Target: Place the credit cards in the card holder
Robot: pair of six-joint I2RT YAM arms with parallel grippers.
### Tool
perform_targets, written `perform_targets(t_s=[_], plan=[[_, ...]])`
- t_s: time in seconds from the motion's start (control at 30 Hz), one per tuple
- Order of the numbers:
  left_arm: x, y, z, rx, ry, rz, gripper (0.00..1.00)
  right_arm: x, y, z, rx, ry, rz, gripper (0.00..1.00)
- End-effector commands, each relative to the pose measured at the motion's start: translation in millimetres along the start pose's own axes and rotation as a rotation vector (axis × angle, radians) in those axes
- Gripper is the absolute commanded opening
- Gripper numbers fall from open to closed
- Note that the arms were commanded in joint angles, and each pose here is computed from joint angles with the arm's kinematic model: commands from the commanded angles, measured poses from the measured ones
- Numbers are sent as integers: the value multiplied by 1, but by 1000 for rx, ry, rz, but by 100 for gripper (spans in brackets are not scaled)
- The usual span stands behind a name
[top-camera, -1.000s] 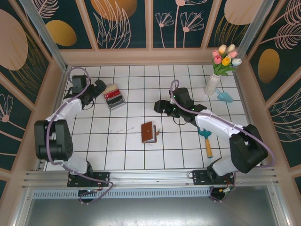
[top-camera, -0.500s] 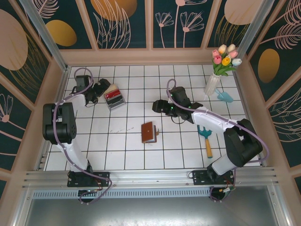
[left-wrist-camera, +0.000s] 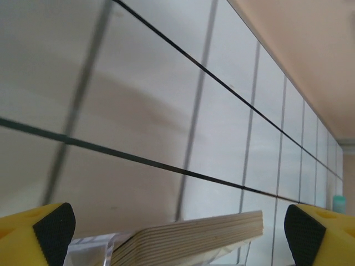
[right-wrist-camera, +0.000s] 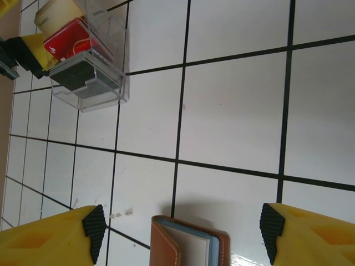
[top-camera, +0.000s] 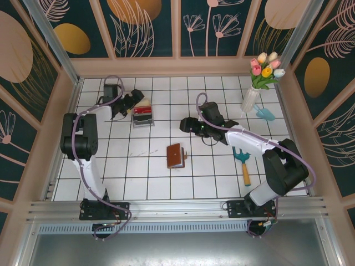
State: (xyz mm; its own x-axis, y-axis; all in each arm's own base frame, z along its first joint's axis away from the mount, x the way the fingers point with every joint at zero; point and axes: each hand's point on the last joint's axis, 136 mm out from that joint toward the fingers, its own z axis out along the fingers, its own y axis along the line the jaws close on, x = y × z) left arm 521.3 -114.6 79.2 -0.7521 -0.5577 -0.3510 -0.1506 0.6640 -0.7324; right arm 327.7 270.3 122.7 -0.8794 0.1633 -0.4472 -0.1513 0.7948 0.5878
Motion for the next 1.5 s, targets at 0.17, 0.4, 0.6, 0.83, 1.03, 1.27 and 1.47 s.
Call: perform_targets(t_s=[0.17,0.4,0.6,0.83,1.03,1.27,1.47], plan=[[67,-71,39,129,155,73,98,-9,-23,-12,52,-56,53,76],[129,-115,61,198,224,59,99,-5,-55,-32,88,-98,134,76],[178,-156,78,244,290,74,98,4,-74,-51,80,-129,184,76],[161,-181,51,210,210,175,98,7,-58,-54,-14,-105,136,75],[135,-161,1,75,43,167,99,-10,-55,-50,54,-87,-4,75],[176,-124,-39,169,84,-15,98,-31,-45,-13,31,5,-94,78],[202,-118,-41,228,153,-81,97,-46,-41,25,-23,72,-84,78]])
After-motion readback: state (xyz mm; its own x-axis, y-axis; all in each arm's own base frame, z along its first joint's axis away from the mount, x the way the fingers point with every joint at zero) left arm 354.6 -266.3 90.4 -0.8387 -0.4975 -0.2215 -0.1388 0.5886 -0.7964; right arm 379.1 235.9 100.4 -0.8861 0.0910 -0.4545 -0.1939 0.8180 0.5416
